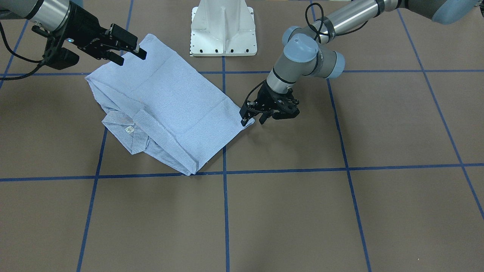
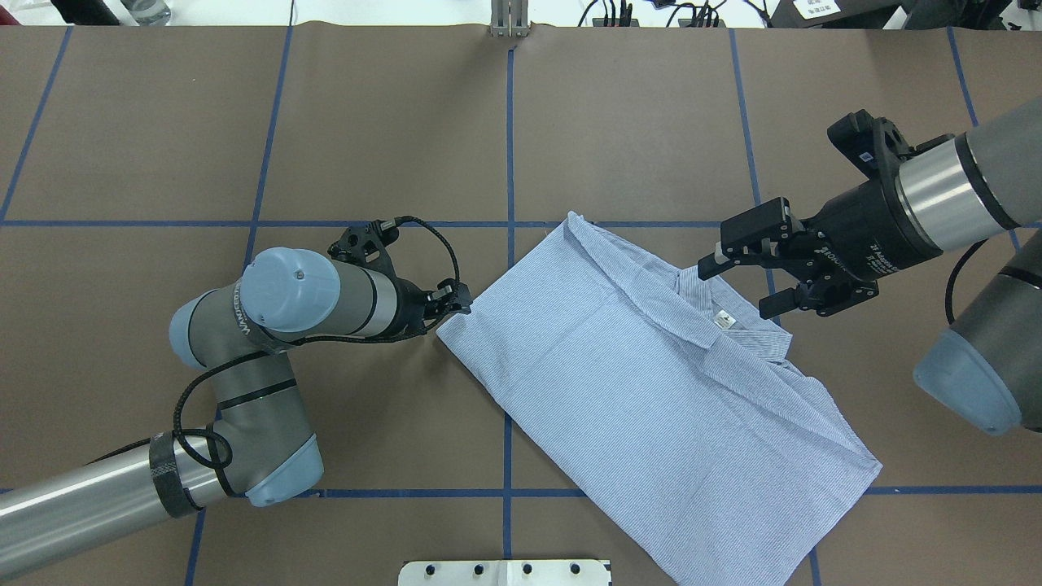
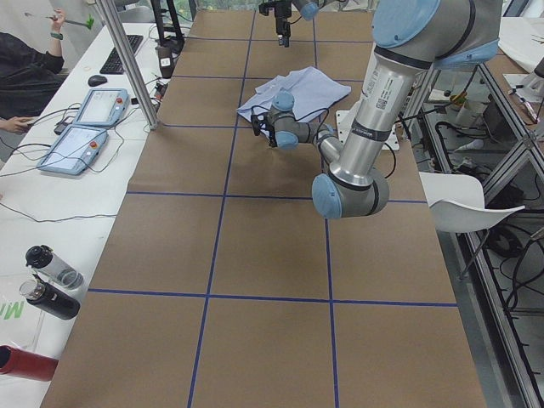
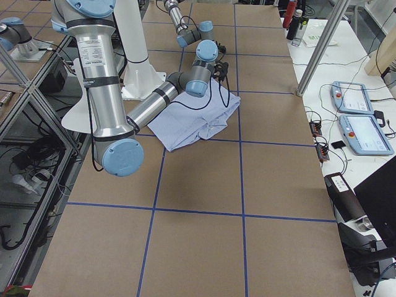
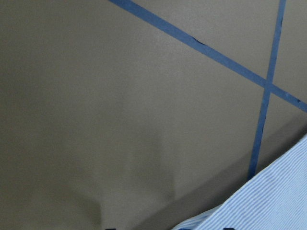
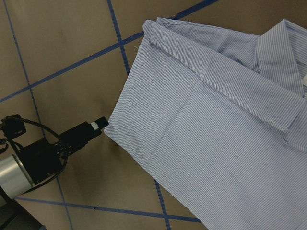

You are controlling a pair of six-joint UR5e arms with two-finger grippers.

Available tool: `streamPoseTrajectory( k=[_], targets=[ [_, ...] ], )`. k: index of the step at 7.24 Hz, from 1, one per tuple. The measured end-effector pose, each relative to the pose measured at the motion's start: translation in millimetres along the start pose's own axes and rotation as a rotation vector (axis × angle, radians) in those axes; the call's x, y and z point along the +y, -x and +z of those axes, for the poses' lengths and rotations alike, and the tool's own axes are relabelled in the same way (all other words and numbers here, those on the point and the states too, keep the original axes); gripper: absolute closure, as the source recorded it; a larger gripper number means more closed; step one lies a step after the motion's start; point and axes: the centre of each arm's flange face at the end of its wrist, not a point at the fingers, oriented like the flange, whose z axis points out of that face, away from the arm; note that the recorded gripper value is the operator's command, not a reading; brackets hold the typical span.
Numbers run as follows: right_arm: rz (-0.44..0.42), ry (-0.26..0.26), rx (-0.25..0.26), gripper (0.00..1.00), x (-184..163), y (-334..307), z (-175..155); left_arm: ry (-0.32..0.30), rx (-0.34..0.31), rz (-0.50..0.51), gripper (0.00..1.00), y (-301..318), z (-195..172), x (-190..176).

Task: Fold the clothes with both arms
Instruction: 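Release the shirt and raise the right gripper while the left gripper reaches the shirt's corner, then grasp the shirt corner nearest the left gripper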

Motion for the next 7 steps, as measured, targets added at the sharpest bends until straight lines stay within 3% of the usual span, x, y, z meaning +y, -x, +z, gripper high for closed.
streamPoseTrajectory(
  k=[3,7],
  targets=[
    [0.002,-0.009,-0.003,0.00,-2.0,-0.3,-4.1,0.001,-0.002,0.001,0.35,-2.2,3.1,2.3],
    [0.008,-0.011,0.000,0.00,-3.7,-3.5,-5.4,0.003,-0.007,0.000,0.36,-4.9,2.1,3.3]
  ],
)
